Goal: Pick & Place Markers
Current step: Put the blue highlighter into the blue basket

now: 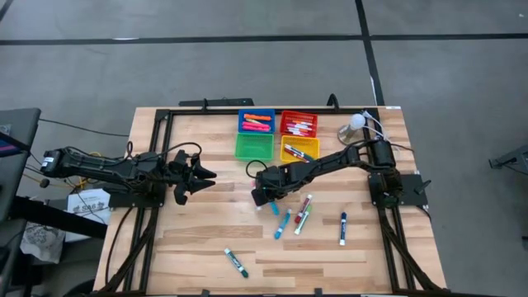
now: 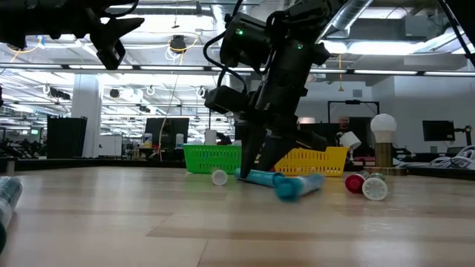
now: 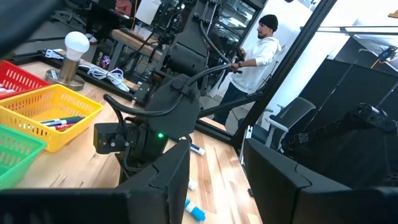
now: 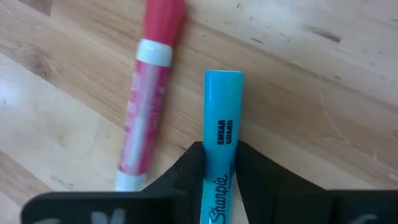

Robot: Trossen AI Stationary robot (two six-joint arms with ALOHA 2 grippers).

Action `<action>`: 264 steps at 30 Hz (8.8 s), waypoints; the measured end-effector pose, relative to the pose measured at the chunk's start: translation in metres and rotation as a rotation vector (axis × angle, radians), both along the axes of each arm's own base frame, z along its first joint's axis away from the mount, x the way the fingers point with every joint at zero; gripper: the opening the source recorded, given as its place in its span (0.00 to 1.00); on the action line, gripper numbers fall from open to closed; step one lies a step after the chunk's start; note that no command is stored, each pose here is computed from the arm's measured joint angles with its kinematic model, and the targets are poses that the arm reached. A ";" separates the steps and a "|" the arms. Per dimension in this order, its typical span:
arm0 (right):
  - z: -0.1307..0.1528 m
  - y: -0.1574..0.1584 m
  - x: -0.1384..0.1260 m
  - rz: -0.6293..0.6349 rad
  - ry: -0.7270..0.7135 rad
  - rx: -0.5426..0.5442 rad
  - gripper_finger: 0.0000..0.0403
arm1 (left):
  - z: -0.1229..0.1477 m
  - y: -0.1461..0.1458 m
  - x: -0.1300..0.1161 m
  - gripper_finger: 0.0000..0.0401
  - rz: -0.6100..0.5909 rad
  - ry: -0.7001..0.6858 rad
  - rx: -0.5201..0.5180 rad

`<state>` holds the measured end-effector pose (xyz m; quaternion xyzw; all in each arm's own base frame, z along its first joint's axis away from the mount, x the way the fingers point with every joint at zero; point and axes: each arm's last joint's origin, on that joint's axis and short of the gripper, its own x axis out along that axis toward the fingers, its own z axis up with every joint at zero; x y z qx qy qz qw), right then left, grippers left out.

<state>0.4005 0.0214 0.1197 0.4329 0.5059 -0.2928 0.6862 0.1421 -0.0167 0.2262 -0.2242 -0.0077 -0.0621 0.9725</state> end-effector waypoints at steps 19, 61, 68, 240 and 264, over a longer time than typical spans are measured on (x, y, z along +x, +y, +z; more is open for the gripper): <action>0.033 -0.012 -0.004 -0.025 -0.090 -0.062 0.16 | 0.000 0.000 0.000 0.37 0.000 0.000 0.000; 0.194 -0.012 -0.031 0.838 -0.931 -0.130 0.16 | 0.000 0.000 0.000 0.37 0.000 -0.003 0.000; 0.194 -0.015 -0.028 0.625 -0.856 -0.323 0.16 | 0.004 0.000 0.000 0.37 0.007 -0.044 -0.009; 0.157 -0.041 -0.208 0.329 -0.916 -0.649 0.54 | -0.009 0.259 0.217 0.18 0.192 0.892 0.578; 0.157 -0.041 -0.208 0.323 -0.917 -0.643 0.53 | -0.023 0.253 0.214 0.30 0.119 0.963 0.622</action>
